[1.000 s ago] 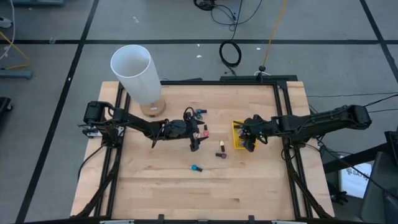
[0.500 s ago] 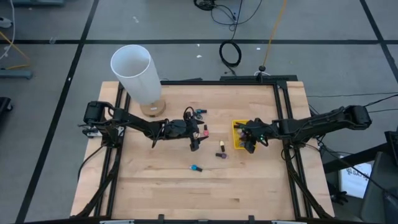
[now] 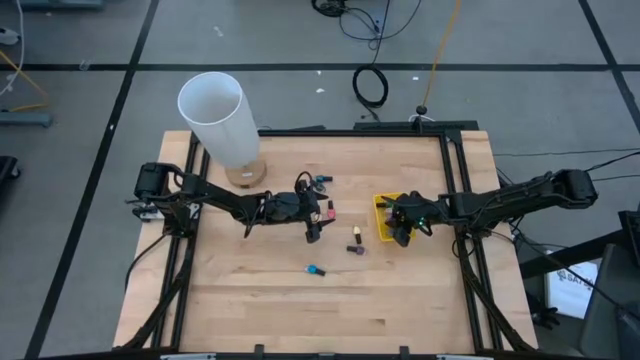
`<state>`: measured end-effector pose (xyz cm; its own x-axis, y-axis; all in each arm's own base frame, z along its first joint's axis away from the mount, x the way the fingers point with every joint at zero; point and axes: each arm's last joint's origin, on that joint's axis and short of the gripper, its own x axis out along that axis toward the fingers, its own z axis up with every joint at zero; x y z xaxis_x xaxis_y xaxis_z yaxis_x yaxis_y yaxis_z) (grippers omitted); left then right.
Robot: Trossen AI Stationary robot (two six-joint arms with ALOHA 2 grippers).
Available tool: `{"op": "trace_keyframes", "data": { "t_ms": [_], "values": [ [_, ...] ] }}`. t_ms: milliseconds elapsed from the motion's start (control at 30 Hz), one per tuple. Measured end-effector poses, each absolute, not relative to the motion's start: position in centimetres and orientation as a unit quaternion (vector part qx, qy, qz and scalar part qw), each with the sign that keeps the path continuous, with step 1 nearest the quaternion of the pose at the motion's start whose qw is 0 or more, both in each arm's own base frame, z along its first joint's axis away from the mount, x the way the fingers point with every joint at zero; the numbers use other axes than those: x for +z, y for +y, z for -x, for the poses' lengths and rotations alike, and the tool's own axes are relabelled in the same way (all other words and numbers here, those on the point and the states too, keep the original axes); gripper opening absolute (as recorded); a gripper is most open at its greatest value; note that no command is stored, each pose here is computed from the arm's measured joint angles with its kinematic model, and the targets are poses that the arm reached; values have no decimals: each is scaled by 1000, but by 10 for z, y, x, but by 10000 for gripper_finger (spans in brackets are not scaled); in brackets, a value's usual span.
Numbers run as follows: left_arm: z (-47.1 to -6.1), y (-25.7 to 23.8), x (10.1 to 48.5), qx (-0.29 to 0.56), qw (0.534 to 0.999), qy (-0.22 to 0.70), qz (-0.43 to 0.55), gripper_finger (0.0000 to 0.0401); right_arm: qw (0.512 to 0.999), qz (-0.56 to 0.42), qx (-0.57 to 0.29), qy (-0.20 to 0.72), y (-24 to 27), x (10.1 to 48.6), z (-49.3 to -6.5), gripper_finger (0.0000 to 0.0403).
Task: Pick & Place Nail Polish
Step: Put the light violet nail polish into the yellow bin, then put the dark green nail polish into the yellow bin
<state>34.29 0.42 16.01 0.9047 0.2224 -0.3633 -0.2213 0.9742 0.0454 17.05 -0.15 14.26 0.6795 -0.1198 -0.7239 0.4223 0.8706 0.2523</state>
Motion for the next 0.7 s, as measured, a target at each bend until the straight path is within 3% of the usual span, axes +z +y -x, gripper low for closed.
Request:
{"op": "trace_keyframes", "data": {
  "t_ms": [167,467,700],
  "values": [
    [-343,4,160,114,976,186,-2,349,895,-205,-151,366,-1,143,-171,122],
    [-342,4,158,113,974,198,-4,349,898,-206,-149,359,-1,144,-172,231],
    [-339,10,164,182,966,185,22,349,930,-203,-124,281,-1,160,-179,244]
  ]
}}
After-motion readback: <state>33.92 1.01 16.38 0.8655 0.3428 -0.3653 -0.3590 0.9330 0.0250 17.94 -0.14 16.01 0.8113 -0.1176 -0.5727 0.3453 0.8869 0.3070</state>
